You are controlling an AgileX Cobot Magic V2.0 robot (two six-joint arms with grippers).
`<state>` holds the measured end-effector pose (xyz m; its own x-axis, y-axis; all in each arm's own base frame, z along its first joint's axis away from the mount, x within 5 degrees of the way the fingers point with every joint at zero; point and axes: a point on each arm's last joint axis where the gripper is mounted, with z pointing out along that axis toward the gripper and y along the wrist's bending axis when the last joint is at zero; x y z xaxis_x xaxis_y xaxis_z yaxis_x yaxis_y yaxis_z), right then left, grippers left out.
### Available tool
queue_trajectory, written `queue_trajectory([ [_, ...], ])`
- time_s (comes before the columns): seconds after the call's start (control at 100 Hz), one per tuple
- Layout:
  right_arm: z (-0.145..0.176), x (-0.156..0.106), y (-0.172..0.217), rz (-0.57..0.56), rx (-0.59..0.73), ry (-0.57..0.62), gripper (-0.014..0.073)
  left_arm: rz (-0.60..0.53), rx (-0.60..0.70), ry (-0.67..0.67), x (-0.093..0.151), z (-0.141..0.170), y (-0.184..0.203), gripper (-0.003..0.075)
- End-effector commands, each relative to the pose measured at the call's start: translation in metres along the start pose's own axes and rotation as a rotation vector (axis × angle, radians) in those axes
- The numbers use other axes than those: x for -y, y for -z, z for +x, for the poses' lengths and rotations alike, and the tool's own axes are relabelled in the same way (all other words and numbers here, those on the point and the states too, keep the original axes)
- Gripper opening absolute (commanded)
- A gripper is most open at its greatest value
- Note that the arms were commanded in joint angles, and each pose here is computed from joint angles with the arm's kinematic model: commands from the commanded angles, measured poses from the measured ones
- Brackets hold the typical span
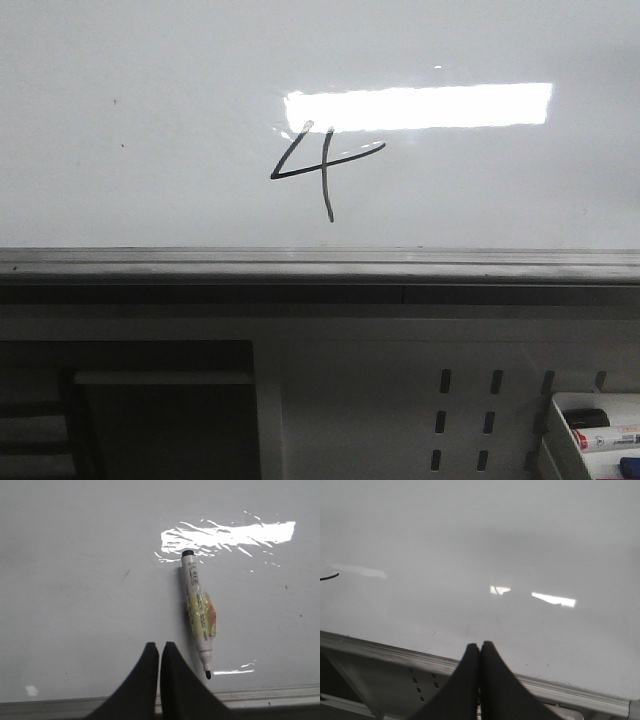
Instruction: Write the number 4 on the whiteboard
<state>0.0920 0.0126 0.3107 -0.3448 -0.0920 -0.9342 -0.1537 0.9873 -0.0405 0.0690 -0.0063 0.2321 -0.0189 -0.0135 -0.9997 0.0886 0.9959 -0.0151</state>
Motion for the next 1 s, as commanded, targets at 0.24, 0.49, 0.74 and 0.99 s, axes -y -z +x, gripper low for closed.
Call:
queue_trajectory([
  [0.24,-0.015,0.002,0.004,0.015,0.099,-0.004,-0.0072,0.002,0.132,0.012,0.0,0.018,0.008,-0.002],
  [0.49,-0.015,0.002,0.004,0.015,0.101,-0.004,-0.0072,-0.048,0.169,0.011,-0.003,0.019,0.011,-0.002],
  [0.74,-0.015,0.002,0.005,0.015,0.107,-0.004,-0.0072,-0.067,0.174,0.102,-0.005,0.021,0.015,-0.002],
  [0.99,-0.015,0.002,0.005,0.015,0.107,-0.004,-0.0072,-0.069,0.172,0.053,-0.005,0.021,0.015,-0.002],
])
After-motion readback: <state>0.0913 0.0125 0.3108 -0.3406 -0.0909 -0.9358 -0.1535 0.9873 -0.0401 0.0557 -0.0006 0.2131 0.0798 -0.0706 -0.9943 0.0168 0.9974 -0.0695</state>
